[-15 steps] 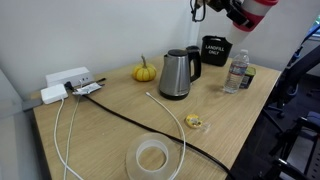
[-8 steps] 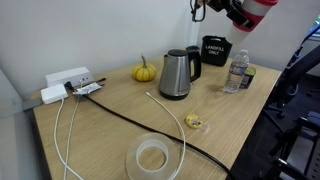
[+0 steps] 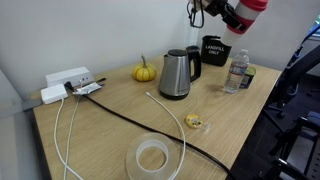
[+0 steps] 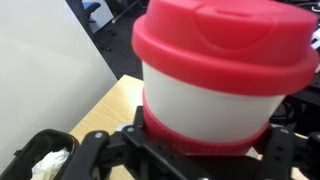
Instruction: Move the pink and white coffee cup to the right side of the table
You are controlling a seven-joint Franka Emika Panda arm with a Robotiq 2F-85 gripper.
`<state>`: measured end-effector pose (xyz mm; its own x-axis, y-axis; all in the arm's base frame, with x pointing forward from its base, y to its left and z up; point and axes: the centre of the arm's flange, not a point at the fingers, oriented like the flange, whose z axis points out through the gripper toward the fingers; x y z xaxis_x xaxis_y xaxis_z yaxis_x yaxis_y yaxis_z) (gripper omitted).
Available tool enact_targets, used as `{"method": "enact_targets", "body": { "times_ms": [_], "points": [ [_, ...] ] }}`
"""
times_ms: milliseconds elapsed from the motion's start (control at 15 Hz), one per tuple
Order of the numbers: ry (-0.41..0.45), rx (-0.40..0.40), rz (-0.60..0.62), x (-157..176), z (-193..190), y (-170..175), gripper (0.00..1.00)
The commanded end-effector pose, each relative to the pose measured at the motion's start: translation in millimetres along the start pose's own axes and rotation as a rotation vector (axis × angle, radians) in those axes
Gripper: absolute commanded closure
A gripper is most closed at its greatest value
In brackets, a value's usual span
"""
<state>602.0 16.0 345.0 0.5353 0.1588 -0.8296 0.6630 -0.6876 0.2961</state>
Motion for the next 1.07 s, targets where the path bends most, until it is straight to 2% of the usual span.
{"method": "enact_targets", "body": {
  "times_ms": [0,333,600,1000],
  "points": [
    [0.009,0.005,-0.060,25,2,25,0.33],
    [-0.027,0.014,-0.085,65,9,43,0.33],
    [-0.090,0.065,-0.079,99,16,40,0.33],
    [-0.179,0.154,-0.072,132,26,38,0.33]
  ]
}}
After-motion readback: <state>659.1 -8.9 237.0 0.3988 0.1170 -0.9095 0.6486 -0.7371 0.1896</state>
